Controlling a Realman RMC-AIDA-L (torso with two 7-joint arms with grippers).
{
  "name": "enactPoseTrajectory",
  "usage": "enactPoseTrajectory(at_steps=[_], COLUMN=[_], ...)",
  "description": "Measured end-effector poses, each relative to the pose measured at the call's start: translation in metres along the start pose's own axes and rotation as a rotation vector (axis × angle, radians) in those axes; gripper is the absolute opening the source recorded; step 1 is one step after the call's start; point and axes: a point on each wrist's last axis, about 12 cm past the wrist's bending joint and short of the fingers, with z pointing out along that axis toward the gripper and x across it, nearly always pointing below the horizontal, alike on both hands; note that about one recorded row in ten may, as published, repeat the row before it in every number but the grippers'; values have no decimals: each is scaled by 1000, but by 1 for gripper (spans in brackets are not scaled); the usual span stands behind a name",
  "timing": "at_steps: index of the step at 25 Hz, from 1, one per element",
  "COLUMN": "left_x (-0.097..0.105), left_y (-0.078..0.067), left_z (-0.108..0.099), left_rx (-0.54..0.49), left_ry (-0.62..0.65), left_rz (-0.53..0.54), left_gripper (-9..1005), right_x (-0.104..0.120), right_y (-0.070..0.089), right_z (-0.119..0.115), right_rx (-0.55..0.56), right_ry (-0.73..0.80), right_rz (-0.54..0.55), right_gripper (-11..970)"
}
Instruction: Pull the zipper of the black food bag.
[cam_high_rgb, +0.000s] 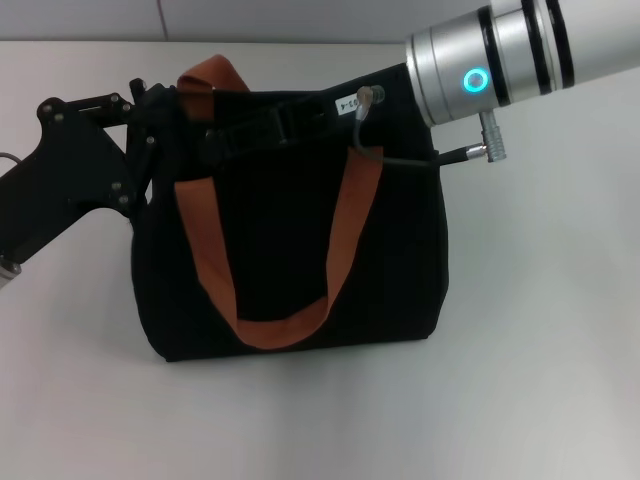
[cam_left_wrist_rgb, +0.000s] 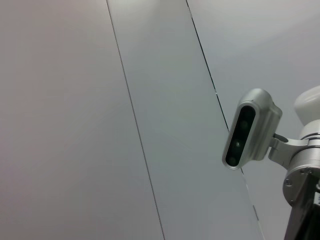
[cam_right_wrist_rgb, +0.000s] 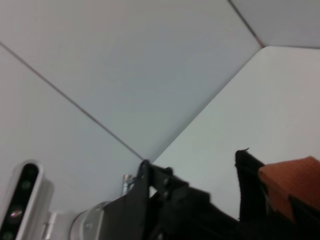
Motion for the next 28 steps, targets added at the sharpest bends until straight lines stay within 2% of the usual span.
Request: enactPoseTrajectory(at_steps=[8,14,28], left_x=[0,0,0], left_y=[0,1,-1], left_z=[-1,-1,-4], left_rx=[-2,-4,-5], left_ry=[1,5,3], left_rz=[1,0,-2], left_gripper=[21,21,20], right_x=[1,0,0], right_y=[1,9,1], right_z=[-2,0,-2], right_rx=[-13,-65,-22], right_ry=[-15,-11,-32], right_rz=[2,-5,6], right_gripper=[390,390,390])
